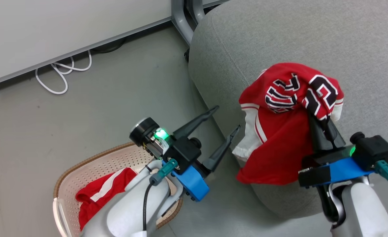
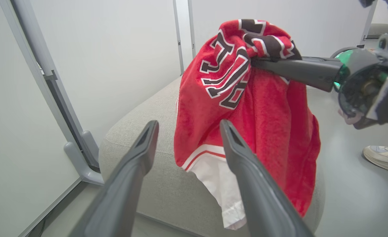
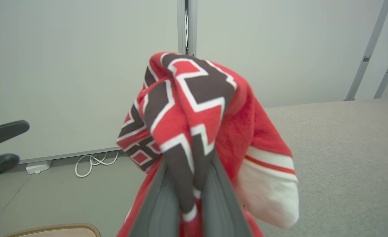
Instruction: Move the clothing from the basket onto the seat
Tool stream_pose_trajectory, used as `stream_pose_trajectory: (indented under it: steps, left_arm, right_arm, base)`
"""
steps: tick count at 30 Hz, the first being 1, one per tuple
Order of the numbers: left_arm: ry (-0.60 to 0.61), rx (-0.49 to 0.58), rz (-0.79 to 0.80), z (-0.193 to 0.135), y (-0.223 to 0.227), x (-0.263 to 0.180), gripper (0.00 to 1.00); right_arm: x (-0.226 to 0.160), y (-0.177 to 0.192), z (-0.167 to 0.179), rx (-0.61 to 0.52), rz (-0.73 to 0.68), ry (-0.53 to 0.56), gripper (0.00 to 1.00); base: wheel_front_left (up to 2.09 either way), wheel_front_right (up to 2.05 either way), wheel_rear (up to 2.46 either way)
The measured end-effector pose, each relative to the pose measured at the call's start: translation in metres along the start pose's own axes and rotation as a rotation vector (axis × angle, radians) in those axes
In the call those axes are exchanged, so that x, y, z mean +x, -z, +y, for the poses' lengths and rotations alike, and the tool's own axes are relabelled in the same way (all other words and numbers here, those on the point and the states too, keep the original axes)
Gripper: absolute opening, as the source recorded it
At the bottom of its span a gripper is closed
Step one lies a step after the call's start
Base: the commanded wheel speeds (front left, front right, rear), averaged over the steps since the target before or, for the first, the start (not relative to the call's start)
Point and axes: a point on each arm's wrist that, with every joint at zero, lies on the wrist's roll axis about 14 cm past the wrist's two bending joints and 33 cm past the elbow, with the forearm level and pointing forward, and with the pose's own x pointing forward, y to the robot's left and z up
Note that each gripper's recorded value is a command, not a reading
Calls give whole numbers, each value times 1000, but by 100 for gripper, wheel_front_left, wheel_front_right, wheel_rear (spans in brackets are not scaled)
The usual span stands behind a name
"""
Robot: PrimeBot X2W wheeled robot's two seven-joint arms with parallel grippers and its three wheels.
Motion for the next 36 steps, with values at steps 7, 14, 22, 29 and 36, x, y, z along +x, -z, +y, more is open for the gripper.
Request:
stream_pose_trajectory:
  steps: [7, 14, 22, 29, 36]
  left_arm:
    - [-48, 12, -16, 28, 0, 0, 100]
    - [-87, 15, -17, 64, 16, 2, 100]
    - [-111, -3, 15, 102, 62, 2, 100]
    - [-135, -49, 56, 125, 110, -3, 100]
    - [-154, -101, 100, 129, 147, -14, 100]
  right_arm:
    - [36, -36, -9, -38, -118, 10, 0]
    - [93, -96, -52, -126, -305, 96, 0]
    - [147, -131, -114, -247, -433, 241, 0]
    - [186, -64, -155, -273, -276, 320, 0]
    - [187, 53, -168, -241, 19, 350, 0]
  base:
    - [0, 0, 0]
    - [0, 0, 0]
    - [0, 0, 0]
    - [0, 0, 0]
    - [0, 0, 0]
